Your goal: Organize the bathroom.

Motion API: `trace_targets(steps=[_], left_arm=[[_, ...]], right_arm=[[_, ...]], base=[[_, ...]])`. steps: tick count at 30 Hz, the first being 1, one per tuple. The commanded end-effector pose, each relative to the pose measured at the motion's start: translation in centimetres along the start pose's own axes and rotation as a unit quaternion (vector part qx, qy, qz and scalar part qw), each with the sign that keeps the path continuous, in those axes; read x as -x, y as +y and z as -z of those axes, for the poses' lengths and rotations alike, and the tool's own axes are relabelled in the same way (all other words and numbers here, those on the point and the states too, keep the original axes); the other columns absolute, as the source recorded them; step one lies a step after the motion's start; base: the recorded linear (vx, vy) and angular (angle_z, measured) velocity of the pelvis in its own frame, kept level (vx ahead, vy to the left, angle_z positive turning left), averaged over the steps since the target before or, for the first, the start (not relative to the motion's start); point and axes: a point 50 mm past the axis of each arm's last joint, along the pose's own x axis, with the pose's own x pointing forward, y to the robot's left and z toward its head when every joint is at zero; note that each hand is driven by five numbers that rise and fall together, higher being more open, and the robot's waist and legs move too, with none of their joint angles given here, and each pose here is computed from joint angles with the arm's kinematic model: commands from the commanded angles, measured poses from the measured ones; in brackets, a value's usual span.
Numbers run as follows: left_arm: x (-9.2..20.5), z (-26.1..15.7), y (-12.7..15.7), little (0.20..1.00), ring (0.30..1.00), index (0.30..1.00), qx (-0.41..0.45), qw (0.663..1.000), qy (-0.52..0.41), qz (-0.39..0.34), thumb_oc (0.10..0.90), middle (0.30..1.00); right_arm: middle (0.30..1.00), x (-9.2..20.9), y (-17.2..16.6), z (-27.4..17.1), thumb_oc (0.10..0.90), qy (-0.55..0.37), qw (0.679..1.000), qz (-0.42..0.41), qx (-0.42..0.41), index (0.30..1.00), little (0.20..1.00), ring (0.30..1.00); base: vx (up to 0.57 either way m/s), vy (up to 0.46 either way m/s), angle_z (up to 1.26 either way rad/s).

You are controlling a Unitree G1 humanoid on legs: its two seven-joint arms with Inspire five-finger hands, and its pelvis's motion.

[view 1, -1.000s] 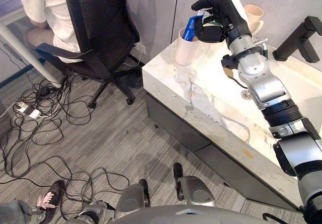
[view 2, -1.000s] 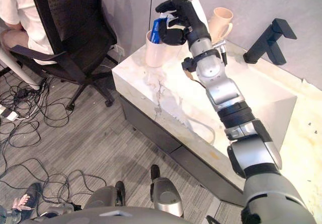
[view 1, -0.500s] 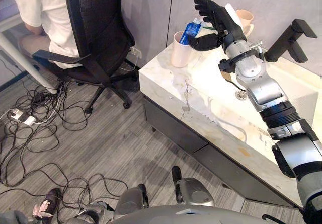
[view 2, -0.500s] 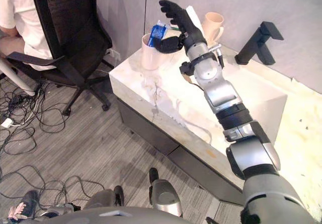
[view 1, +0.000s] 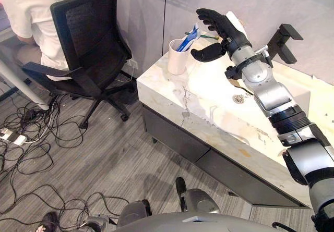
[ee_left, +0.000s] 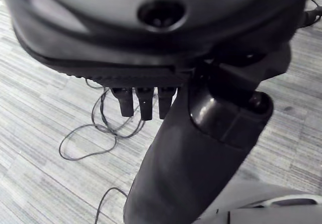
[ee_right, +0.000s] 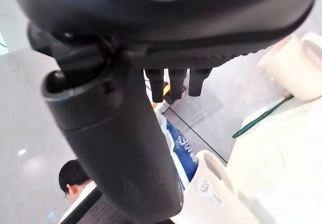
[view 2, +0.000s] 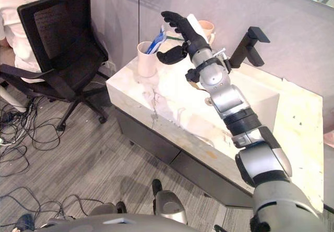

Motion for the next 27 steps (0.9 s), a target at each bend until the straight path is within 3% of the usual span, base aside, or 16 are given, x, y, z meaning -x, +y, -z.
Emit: trace_targets(steps=[1,8,16,22,23,27], left_arm=[[-0.2,1.8,1.7,0.900,0.900,0.900,-0.016,0.999,0.029,-0.031,0.800,0.900],[-0.3,2.4,1.8,0.900,0.900,0.900,0.012,0.999,0.025,-0.041,0.800,0.900],[-0.4,3.0,2.7,0.900,0.900,0.900,0.072,0.996,0.039,-0.046,0.800,0.900],[-0.4,3.4,2.6,0.900,0.900,0.900,0.110,0.992,0.049,-0.045,0.800,0.900],[-0.4,3.5,2.5,0.900,0.900,0.900,0.113,0.992,0.045,-0.044,0.800,0.900],[-0.4,3.5,2.5,0.900,0.900,0.900,0.132,0.990,0.038,-0.040,0.800,0.900]], right_arm=[[0.900,-0.6,-6.8,-4.3,0.800,-0.106,0.983,0.149,0.030,0.900,0.900,0.900],[0.900,2.9,-16.3,-4.3,0.800,-0.113,0.943,0.313,0.008,0.900,0.900,0.900],[0.900,9.1,-25.3,-4.6,0.800,-0.096,0.885,0.453,0.051,0.900,0.900,0.900],[0.900,16.4,-30.9,-2.2,0.800,-0.017,0.820,0.563,0.098,0.900,0.900,0.900],[0.900,19.5,-32.2,-0.8,0.800,0.036,0.790,0.599,0.124,0.900,0.900,0.900],[0.900,24.3,-32.9,2.1,0.800,0.108,0.744,0.646,0.131,0.900,0.900,0.900]], base=[[-0.03,0.057,-0.07],[-0.03,0.071,-0.13],[0.00,0.030,-0.22],[-0.02,0.055,-0.13],[-0.03,0.071,-0.14],[-0.03,0.075,-0.14]])
